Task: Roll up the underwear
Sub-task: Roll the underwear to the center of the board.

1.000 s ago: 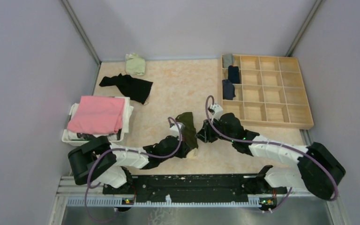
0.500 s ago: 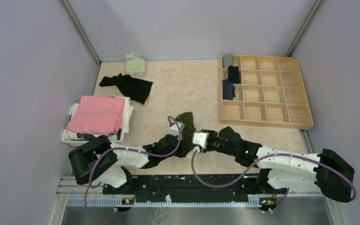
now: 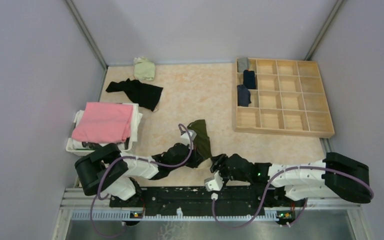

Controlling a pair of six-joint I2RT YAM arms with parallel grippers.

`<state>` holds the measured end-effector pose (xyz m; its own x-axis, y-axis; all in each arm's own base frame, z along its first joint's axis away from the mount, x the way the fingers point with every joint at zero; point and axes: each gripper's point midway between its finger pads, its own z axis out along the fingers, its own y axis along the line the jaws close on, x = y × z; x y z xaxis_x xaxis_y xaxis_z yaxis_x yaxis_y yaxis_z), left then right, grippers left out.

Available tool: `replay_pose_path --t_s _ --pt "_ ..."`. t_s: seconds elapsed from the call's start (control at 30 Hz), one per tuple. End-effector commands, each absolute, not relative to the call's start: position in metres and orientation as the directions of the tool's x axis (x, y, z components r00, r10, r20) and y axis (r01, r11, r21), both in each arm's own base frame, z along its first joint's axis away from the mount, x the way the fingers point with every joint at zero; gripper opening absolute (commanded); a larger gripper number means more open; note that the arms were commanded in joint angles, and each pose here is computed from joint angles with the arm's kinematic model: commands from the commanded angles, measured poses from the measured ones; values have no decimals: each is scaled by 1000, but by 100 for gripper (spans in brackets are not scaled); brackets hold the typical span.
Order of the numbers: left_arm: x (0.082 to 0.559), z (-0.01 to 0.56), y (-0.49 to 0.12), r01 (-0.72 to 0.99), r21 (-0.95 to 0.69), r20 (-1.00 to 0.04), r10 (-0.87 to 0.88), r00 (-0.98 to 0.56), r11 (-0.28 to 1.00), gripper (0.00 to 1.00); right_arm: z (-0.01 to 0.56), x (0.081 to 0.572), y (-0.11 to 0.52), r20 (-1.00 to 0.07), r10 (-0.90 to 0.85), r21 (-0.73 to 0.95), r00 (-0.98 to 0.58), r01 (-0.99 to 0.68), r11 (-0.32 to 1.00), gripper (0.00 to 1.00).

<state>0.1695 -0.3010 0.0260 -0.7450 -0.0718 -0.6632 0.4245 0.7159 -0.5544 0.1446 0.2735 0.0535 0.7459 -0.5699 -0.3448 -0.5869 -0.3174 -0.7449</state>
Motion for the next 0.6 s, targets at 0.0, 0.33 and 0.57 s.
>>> replay_pose_path --t_s 0.0,0.33,0.57 --pt "126 -49 -245 380 -402 -501 147 -853 833 0 58 149 282 -225 -533 -813 816 -459 -359 52" --pt "125 -51 -235 349 -379 -491 133 -861 857 0 32 140 286 -137 -525 -807 840 -402 -433 55" --pt "127 -49 -234 347 -371 -496 132 -858 862 0 22 131 292 -152 -497 -798 854 -403 -449 51"
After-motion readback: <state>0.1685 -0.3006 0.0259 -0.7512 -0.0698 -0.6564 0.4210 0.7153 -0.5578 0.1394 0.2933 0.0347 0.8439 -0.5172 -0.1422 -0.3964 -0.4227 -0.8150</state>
